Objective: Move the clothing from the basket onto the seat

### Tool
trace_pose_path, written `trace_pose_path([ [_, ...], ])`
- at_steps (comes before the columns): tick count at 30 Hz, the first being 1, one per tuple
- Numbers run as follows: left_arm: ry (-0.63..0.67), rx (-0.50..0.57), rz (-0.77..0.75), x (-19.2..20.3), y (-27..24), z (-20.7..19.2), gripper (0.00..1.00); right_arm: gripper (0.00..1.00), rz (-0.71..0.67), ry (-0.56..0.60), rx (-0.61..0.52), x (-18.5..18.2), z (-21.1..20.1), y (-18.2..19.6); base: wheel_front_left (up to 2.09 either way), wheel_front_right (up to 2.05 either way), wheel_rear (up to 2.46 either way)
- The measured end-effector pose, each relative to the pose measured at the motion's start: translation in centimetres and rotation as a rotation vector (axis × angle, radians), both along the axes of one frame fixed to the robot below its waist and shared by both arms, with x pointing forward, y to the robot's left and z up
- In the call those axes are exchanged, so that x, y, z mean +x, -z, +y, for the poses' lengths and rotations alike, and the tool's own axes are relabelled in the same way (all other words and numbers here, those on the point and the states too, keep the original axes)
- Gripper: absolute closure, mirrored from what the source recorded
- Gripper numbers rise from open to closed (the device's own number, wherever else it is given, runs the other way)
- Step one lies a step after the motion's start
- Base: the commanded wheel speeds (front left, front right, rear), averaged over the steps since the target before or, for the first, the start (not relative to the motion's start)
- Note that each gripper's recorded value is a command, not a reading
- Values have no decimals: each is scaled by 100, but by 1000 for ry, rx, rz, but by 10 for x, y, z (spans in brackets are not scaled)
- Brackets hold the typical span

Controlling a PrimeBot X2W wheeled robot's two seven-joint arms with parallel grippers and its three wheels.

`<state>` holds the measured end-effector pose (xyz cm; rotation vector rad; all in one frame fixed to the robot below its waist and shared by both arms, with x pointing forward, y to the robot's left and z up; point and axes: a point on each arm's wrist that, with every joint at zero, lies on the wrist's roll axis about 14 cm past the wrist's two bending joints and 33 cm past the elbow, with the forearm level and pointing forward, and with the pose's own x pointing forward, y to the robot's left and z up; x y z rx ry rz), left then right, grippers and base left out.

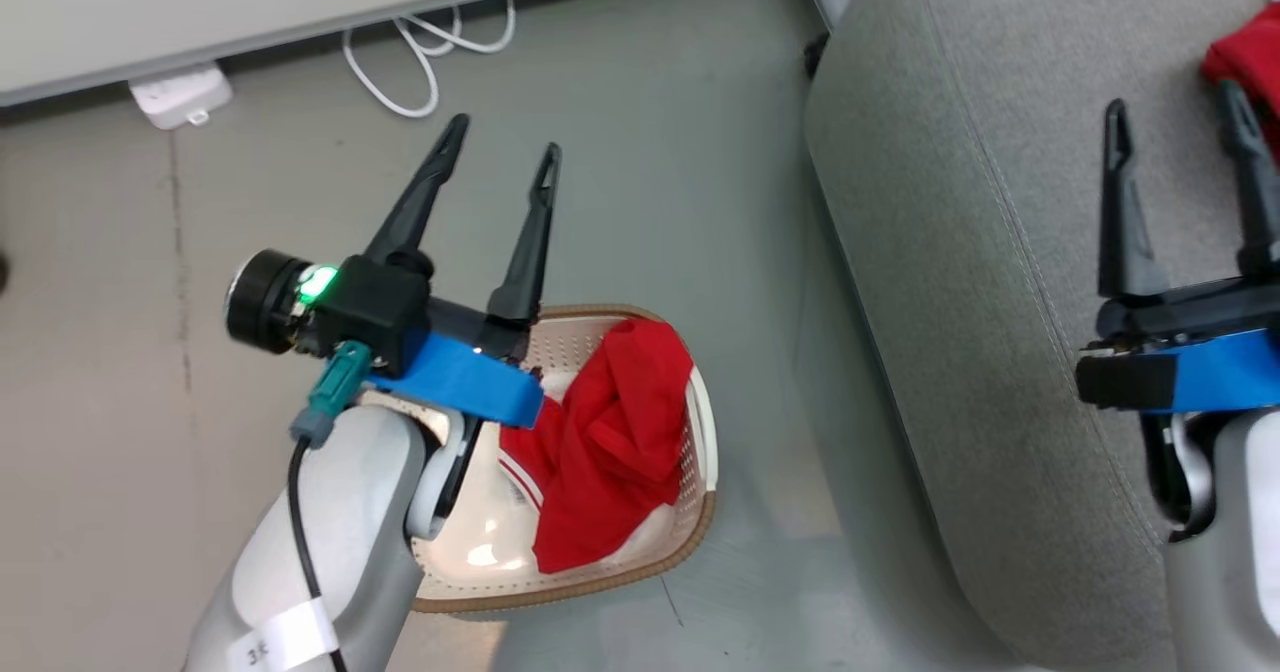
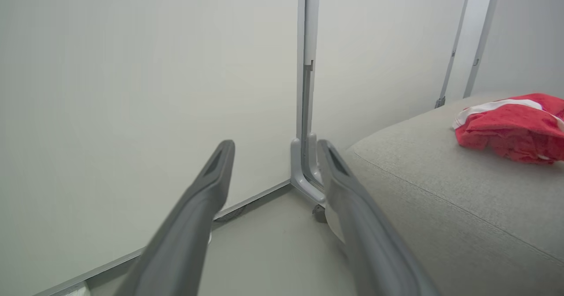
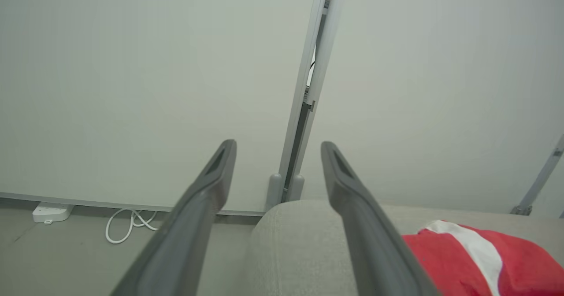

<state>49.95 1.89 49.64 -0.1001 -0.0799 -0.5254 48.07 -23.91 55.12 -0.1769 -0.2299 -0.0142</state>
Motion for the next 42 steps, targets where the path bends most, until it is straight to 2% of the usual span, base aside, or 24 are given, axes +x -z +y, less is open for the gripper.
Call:
trace_pose_path([
  [7,-160,-15,-39,-15,-22,51,0,0,-35,-128,39,-7,49,-14,0,0,0],
  [14,-265,-25,-38,-40,-28,86,0,0,-22,-177,97,-25,73,-13,0,0,0],
  [29,-363,-28,8,-86,-17,121,0,0,94,-151,191,-71,75,24,0,0,0],
  [42,-397,-20,34,-103,-7,135,0,0,120,-145,240,-84,75,33,0,0,0],
])
